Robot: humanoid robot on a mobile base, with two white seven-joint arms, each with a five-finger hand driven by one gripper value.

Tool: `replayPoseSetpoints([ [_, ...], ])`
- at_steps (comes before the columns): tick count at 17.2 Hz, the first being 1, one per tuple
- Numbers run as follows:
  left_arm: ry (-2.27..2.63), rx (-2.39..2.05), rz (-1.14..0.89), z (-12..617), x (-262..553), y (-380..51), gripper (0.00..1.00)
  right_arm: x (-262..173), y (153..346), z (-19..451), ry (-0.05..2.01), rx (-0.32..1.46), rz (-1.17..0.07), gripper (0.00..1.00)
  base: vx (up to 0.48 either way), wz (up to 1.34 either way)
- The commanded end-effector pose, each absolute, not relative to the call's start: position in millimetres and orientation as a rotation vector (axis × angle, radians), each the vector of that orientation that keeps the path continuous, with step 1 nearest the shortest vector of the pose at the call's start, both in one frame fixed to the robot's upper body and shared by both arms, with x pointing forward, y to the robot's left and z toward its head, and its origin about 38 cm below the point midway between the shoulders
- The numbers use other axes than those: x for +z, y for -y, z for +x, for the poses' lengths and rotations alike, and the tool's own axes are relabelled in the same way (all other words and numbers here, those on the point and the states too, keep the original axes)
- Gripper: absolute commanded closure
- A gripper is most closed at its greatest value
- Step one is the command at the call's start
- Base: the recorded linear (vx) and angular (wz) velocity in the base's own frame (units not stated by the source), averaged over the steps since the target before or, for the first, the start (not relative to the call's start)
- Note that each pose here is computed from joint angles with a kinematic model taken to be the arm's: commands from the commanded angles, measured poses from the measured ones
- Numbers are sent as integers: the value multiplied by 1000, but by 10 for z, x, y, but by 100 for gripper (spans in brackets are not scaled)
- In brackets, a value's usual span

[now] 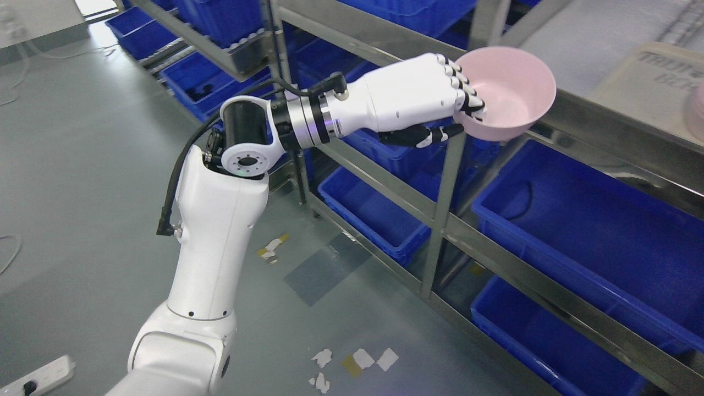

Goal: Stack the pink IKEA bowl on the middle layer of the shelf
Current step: 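Hold the pink bowl raised in the left hand while driving to the other shelf, then move the held bowl over the pink bowl stack on the tray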

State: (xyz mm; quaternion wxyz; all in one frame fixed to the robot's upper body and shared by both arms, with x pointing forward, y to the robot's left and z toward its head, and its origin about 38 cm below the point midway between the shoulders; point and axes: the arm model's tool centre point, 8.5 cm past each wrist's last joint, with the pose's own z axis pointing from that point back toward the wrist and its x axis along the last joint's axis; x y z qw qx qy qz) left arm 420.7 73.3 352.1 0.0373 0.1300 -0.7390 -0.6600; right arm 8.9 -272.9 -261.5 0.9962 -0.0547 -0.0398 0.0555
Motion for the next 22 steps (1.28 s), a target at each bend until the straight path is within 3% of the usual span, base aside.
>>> replayPoseSetpoints([
  [1, 2288, -1951, 573, 4426, 4077, -1023, 98, -2607, 2838, 3, 73, 111, -125, 0, 44, -920],
  [6, 2120, -1948, 548, 4720, 3845, -1165, 98, -2607, 2838, 3, 73, 112, -125, 0, 82, -907],
  [10, 1970, -1967, 634, 4843, 3761, -1621, 98, -2607, 2838, 3, 73, 112, -125, 0, 138, -921],
  [15, 1928, -1947, 617, 4932, 3712, -1575, 98, -2607, 2838, 3, 73, 112, -125, 0, 157, -650],
  [19, 1935, -2011, 552, 4890, 3621, -1214, 97, -2607, 2838, 3, 73, 112, -125, 0, 113, -178],
  [22, 1906, -2034, 569, 4898, 3590, -1180, 98, -2607, 2838, 3, 73, 112, -125, 0, 68, -6],
])
